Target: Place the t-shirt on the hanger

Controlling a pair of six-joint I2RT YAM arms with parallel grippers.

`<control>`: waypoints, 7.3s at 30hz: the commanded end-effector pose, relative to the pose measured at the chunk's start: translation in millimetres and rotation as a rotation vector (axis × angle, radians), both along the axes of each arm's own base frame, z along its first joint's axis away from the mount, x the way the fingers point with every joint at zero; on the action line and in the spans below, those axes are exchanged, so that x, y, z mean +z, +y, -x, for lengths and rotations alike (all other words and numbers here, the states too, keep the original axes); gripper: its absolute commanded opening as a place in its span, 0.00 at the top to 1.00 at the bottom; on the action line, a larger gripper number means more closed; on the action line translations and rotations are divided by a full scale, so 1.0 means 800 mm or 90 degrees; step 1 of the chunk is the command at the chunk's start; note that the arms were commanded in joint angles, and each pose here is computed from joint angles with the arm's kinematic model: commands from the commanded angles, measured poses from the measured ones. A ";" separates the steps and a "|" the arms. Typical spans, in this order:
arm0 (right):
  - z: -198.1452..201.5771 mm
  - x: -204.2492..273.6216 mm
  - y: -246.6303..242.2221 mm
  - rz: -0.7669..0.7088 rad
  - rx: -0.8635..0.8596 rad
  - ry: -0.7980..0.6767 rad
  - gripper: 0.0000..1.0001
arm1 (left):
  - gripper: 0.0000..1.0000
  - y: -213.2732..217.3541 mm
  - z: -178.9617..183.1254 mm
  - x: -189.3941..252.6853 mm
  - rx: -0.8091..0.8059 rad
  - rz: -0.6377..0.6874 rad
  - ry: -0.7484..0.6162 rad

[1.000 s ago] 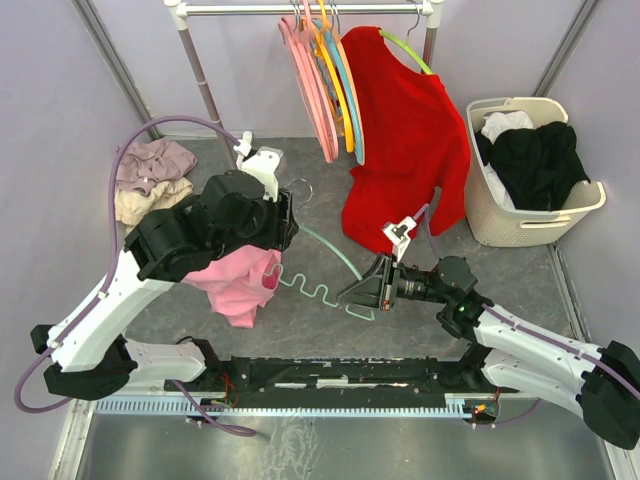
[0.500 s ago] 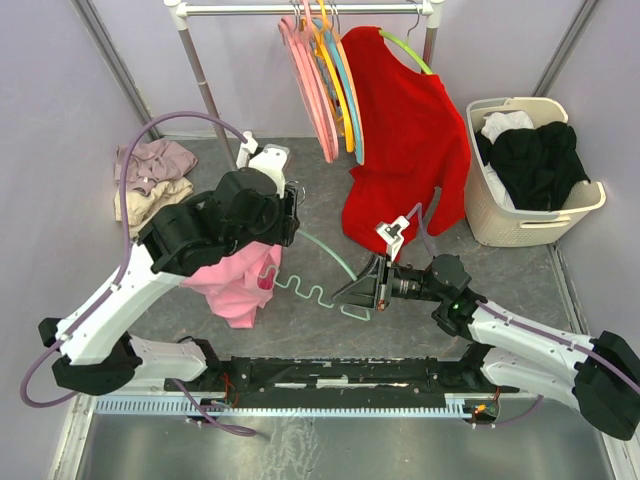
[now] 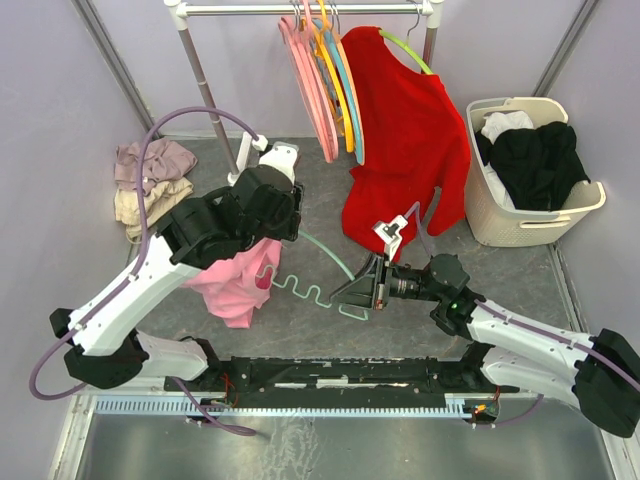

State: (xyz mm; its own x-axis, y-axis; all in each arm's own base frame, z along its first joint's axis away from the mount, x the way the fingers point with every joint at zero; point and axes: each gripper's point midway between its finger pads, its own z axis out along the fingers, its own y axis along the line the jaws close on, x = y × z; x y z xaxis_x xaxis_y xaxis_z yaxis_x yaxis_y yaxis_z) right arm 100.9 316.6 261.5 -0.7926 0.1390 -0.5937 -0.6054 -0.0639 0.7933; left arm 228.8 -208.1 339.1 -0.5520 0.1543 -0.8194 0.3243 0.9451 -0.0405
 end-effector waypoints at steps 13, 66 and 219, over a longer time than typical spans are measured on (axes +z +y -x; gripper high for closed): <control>0.008 0.104 0.002 -0.134 0.007 -0.141 0.98 | 0.63 -0.017 -0.014 -0.002 -0.016 -0.005 -0.028; -0.059 -0.018 -0.139 0.446 -0.397 0.038 0.36 | 0.97 0.011 -0.004 0.072 -0.019 0.122 -0.171; -0.057 -0.059 -0.046 0.279 -0.325 0.141 0.99 | 0.97 0.031 -0.068 0.035 0.260 0.299 -0.308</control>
